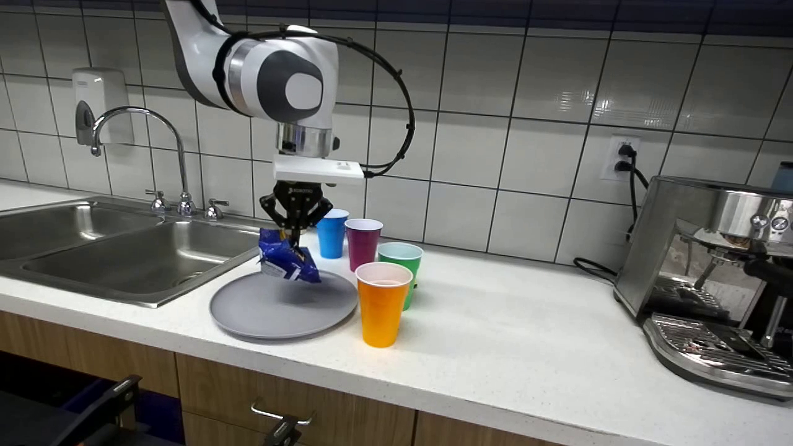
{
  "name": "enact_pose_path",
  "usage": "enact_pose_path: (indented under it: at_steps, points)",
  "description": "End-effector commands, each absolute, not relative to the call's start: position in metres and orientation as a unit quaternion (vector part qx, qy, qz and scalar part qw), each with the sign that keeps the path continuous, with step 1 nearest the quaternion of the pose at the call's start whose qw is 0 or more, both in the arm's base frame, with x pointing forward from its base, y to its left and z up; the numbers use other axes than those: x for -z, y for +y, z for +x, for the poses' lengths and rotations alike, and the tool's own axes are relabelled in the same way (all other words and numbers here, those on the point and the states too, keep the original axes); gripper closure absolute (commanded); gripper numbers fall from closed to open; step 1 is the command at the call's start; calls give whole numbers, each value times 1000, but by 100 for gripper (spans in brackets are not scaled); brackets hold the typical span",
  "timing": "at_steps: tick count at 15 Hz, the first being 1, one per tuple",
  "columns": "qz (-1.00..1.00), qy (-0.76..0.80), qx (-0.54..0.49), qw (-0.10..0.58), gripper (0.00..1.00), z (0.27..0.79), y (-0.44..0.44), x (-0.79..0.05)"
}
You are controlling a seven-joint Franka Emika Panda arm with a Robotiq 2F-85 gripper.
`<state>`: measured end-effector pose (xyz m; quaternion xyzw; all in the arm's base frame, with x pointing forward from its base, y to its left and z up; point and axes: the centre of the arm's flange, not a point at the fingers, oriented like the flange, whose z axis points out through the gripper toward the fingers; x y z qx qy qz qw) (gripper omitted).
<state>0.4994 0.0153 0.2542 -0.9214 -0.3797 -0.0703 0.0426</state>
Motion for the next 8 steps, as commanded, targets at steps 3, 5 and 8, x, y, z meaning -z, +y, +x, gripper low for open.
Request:
enact_pose_path:
  at_steps: [3, 5, 8]
  points:
    - [-925, -368, 86, 30, 100, 489, 5, -325]
    - [-929, -358, 93, 28, 100, 487, -1, -342]
    - [-935, -338, 104, 14, 100, 485, -13, -362]
